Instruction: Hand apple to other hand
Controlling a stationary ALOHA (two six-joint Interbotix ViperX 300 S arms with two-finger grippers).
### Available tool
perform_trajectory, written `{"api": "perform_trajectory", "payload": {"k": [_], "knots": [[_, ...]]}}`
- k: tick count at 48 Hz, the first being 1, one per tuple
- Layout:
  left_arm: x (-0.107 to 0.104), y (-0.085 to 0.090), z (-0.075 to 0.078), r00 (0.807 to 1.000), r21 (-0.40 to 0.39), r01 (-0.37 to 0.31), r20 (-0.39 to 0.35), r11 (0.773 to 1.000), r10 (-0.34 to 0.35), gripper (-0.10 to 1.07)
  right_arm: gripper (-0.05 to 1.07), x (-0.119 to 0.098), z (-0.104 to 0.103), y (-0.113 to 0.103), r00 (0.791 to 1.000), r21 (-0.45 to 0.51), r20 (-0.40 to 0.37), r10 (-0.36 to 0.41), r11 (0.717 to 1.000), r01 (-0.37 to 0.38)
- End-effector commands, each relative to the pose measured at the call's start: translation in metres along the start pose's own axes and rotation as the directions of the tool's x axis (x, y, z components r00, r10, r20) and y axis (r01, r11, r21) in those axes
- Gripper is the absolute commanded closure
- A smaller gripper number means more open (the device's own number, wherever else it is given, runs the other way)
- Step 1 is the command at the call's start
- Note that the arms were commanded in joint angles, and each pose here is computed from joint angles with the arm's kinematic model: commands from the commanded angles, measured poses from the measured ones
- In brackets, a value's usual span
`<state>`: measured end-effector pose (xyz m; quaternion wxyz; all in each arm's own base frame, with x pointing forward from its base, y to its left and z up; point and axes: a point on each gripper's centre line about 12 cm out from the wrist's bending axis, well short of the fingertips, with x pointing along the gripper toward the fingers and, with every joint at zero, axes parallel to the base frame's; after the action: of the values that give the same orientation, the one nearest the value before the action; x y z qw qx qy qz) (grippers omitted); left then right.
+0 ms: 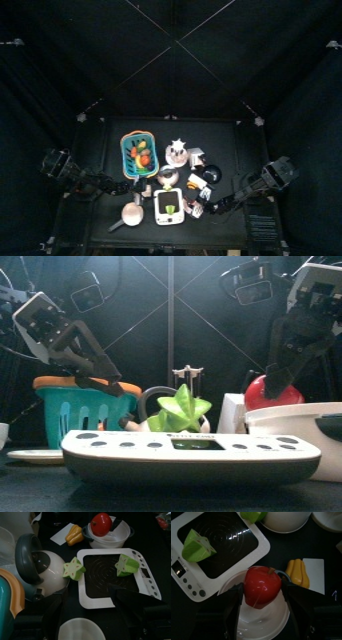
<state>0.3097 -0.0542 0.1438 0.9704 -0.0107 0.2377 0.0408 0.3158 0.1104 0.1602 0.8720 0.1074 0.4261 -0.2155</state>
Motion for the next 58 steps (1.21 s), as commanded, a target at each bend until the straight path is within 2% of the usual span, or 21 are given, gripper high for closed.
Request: {"api": "perform_trajectory", "payload": {"k": [1, 10, 16, 21, 25, 29, 34, 38, 42, 45, 48, 53, 58], "knots": [[-0.001, 0.002, 0.007, 1.0, -0.015, -0.005, 0.022, 1.0, 0.005, 0.01, 0.41, -0.018, 0.016, 0.006, 0.997, 0.009, 0.054, 0.048, 0.999, -0.048], [0.0, 0.001, 0.012, 0.999, -0.02, -0.002, 0.035, 1.0, 0.003, 0.01, 0.41, -0.027, 0.029, 0.01, 0.987, -0.056, 0.142, 0.076, 0.996, -0.069], [0.0, -0.006, 0.027, 0.997, -0.037, 0.015, 0.075, 0.999, -0.012, 0.01, 0.41, -0.026, 0.038, 0.014, 0.974, -0.139, 0.213, 0.081, 0.989, -0.052], [0.001, -0.013, 0.043, 0.994, -0.112, 0.037, 0.11, 0.993, -0.025, 0.01, 0.41, -0.021, 0.044, 0.015, 0.964, -0.188, 0.255, 0.076, 0.982, -0.028], [0.002, -0.018, 0.054, 0.99, -0.2, 0.058, 0.135, 0.978, -0.031, 0.01, 0.41, -0.018, 0.049, 0.018, 0.955, -0.225, 0.288, 0.069, 0.974, -0.003], [0.002, -0.021, 0.065, 0.987, -0.298, 0.081, 0.159, 0.951, -0.035, 0.0, 0.41, -0.015, 0.051, 0.02, 0.948, -0.254, 0.315, 0.051, 0.967, 0.032], [0.003, -0.022, 0.07, 0.985, -0.399, 0.102, 0.171, 0.911, -0.035, 0.0, 0.41, -0.012, 0.057, 0.019, 0.935, -0.271, 0.354, 0.016, 0.959, 0.086], [0.003, -0.022, 0.072, 0.984, -0.486, 0.117, 0.174, 0.866, -0.036, 0.0, 0.41, -0.012, 0.06, 0.018, 0.923, -0.276, 0.384, -0.018, 0.952, 0.134], [0.004, -0.021, 0.073, 0.983, -0.575, 0.132, 0.181, 0.807, -0.031, 0.0, 0.41, -0.01, 0.063, 0.016, 0.911, -0.276, 0.41, -0.051, 0.945, 0.177], [0.005, -0.02, 0.075, 0.981, -0.603, 0.146, 0.192, 0.784, -0.035, 0.0, 0.41, -0.009, 0.065, 0.016, 0.903, -0.278, 0.425, -0.068, 0.939, 0.202], [0.006, -0.019, 0.077, 0.976, -0.607, 0.167, 0.214, 0.777, -0.042, 0.0, 0.41, -0.007, 0.067, 0.015, 0.897, -0.281, 0.435, -0.081, 0.934, 0.22], [0.008, -0.02, 0.088, 0.962, -0.626, 0.218, 0.266, 0.749, -0.057, 0.0, 0.41, -0.002, 0.069, 0.015, 0.892, -0.287, 0.443, -0.095, 0.927, 0.241], [0.02, -0.019, 0.091, 0.959, -0.65, 0.236, 0.277, 0.722, -0.064, 0.0, 0.41, 0.003, 0.073, 0.017, 0.89, -0.285, 0.445, -0.105, 0.925, 0.252]]}}
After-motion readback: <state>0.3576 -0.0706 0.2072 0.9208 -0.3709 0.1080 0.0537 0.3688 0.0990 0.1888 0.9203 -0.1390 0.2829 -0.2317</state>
